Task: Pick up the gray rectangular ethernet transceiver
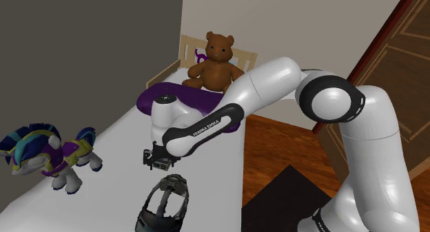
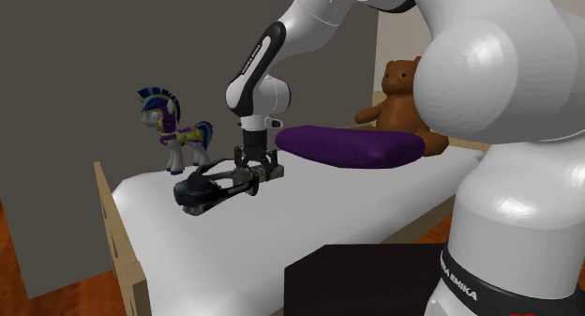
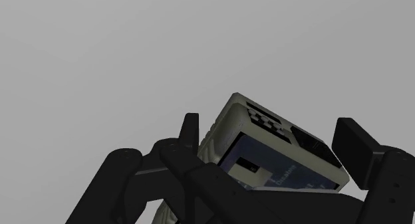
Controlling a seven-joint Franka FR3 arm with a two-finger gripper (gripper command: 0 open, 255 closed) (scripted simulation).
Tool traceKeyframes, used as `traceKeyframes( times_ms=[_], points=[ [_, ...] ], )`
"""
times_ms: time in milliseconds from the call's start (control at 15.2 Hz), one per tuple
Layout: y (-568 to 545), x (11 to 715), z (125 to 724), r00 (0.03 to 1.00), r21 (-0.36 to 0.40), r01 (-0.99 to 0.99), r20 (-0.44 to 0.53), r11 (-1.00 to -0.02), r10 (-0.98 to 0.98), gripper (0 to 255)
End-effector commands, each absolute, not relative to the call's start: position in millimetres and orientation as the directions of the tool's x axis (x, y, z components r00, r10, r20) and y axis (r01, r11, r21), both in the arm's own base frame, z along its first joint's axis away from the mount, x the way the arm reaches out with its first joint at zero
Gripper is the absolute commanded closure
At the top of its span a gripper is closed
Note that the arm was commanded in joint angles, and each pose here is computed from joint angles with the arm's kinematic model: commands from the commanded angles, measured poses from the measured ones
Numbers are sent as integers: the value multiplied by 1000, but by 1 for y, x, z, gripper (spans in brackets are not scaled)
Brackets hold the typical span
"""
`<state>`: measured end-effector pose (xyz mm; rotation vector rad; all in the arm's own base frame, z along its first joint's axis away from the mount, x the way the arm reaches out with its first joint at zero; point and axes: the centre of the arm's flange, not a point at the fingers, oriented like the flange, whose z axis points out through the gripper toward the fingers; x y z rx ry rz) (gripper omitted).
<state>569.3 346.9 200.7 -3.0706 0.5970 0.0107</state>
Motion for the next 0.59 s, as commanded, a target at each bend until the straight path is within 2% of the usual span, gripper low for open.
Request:
traceKeyframes(
  times_ms=[0,528],
  points=[
    [347,569,200,927,-12,-375,-9,-927,-375,255],
    [347,569,205,927,-12,-375,-9,-927,-375,255]
  ],
)
